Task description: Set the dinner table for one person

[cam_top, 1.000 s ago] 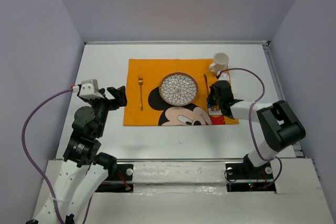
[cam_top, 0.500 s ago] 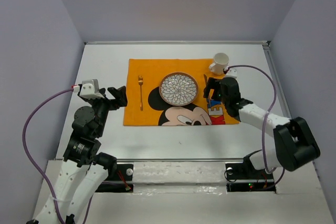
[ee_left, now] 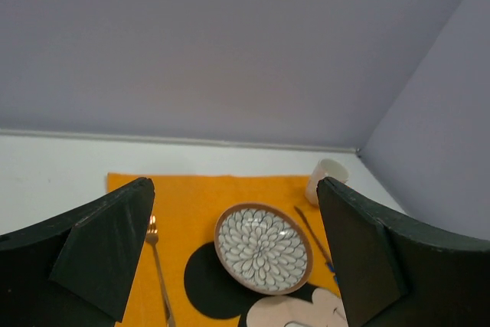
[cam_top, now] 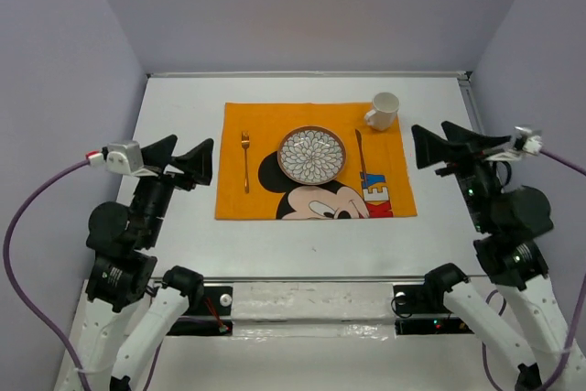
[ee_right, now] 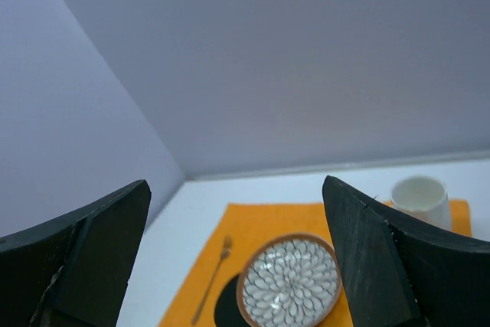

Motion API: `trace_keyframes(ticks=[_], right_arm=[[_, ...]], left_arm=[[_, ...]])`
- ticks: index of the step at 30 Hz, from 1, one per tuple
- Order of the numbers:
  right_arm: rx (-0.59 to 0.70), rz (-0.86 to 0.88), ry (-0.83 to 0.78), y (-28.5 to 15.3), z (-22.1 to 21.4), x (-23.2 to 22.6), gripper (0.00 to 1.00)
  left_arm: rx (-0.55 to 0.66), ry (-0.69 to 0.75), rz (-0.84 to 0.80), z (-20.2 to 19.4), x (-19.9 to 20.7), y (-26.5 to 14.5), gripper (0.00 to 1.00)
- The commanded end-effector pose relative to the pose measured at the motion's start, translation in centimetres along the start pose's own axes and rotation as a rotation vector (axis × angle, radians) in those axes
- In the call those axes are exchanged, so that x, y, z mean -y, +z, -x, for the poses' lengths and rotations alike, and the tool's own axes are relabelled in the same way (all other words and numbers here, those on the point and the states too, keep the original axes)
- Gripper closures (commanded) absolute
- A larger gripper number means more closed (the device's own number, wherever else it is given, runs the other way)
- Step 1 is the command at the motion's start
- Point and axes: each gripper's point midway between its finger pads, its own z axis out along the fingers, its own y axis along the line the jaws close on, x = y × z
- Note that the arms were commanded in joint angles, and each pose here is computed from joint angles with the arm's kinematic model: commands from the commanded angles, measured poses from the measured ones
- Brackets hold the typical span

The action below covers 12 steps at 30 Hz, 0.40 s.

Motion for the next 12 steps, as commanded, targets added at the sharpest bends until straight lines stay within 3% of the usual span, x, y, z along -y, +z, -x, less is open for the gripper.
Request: trace_keyframes(ticks=[1,12], right_arm=[[0.120,0.085,0.021,-3.7,4.9,-2.4,0.00],[0.126,0.091,0.022,-4.2,4.8,-2.3,0.00]], left_arm=[[0.200,-0.005,-0.094,7.1,2.6,-1.8,0.01],[0.187,0.005,-0.076,6.1,2.0,-1.8,0.01]])
